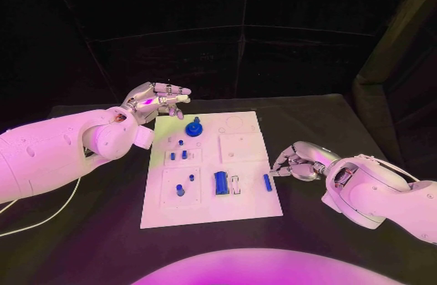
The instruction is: Assemble the parts on the task board
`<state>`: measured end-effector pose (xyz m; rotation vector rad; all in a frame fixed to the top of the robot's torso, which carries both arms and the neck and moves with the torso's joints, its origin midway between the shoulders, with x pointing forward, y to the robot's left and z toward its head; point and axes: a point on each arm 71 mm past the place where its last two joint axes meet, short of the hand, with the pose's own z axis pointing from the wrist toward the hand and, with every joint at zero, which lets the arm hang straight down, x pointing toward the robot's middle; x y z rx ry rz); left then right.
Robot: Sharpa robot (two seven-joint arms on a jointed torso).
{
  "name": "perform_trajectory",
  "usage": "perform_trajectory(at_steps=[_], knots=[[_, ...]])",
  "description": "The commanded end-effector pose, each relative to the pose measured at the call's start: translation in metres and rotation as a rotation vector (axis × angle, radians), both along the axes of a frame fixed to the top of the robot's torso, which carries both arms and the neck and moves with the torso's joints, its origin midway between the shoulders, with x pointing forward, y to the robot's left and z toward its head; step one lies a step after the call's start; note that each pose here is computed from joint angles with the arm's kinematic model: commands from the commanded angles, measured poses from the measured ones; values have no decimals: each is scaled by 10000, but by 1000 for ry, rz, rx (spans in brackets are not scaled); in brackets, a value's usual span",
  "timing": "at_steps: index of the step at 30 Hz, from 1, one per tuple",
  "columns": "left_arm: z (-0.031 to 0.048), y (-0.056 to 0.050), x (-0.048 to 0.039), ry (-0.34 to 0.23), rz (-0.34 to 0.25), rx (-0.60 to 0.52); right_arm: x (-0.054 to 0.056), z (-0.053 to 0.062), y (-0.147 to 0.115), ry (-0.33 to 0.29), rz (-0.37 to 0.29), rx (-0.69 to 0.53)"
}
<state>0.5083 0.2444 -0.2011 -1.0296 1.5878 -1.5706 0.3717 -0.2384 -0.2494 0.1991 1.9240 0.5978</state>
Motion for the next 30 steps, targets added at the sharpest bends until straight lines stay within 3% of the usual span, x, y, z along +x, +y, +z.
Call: perform_trajectory(at_steps=[1,7,18,30], knots=[[12,-5,-4,-8,-14,-3,30,7,-35,-59,-48,-70],[12,-3,-6,-9,-14,-3,45,-96,17,-17,-46,-133],[11,4,-10,-9,-13,-3,-92,-372,181,65,7,-175],[9,18,-10,-8,-11,-1,-138,-425,259,42,20,-185]])
